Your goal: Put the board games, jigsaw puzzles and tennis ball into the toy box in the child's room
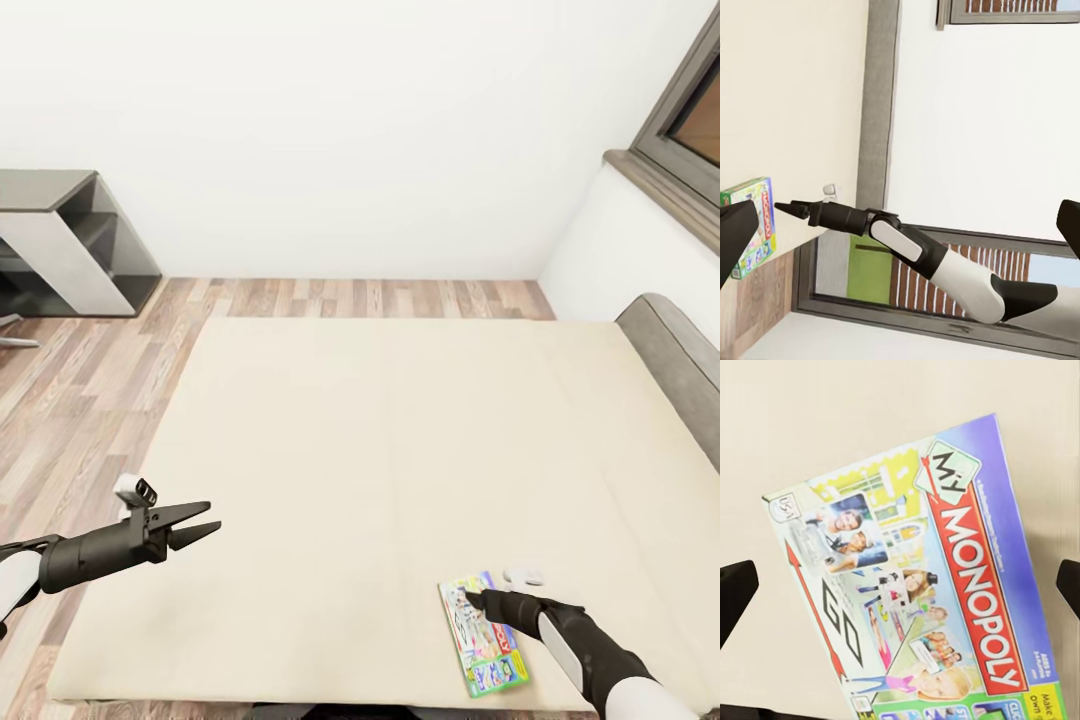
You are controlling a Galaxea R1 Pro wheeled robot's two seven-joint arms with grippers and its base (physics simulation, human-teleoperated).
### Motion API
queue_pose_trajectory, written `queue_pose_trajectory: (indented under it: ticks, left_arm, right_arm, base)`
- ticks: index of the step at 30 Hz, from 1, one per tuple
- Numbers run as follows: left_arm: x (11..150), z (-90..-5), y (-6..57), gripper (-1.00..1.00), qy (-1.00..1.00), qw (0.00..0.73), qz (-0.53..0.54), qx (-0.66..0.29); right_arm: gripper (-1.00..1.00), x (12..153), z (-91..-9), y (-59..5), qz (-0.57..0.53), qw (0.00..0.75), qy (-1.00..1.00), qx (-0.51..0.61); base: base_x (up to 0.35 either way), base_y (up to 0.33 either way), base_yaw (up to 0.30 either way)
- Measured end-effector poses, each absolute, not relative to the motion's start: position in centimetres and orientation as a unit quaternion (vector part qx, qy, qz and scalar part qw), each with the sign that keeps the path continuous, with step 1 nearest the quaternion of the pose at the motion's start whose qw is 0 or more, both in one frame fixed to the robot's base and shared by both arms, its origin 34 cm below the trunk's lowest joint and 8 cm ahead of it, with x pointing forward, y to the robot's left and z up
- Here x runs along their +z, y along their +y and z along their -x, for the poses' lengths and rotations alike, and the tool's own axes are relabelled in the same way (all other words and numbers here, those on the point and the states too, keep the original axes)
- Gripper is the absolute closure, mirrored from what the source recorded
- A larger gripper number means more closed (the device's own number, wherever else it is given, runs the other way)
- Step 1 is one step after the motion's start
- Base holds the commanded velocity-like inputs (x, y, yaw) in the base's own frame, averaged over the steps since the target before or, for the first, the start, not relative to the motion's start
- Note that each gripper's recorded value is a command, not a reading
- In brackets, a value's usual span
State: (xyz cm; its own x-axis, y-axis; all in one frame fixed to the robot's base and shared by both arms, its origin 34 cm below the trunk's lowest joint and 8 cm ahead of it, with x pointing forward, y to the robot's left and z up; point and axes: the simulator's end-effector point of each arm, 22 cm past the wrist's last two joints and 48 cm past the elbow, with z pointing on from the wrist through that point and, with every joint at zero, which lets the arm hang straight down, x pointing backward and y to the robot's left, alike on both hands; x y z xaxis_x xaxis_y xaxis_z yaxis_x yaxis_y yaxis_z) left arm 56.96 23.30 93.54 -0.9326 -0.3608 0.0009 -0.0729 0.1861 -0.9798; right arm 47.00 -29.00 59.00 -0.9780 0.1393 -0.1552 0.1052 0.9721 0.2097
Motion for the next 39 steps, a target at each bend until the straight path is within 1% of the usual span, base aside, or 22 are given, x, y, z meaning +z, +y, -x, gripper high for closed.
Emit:
queue_pose_trajectory:
  ticks: [30,35,39]
  left_arm:
    - [91.9,-56.6,22.9,-1.00,0.758,0.097,0.153,-0.627]
    - [91.5,-55.5,21.4,-1.00,0.755,0.076,0.145,-0.634]
    - [91.1,-53.6,18.4,-1.00,0.746,0.042,0.135,-0.651]
  right_arm:
    - [-1.00,57.3,-45.1,-29.5,-0.070,0.064,0.991,0.098]
    - [-1.00,57.1,-44.8,-29.5,-0.071,0.061,0.991,0.098]
    - [-1.00,56.8,-44.5,-29.6,-0.072,0.059,0.991,0.097]
  base:
    - [0.000,0.000,0.000]
    - [0.000,0.000,0.000]
    - [0.000,0.000,0.000]
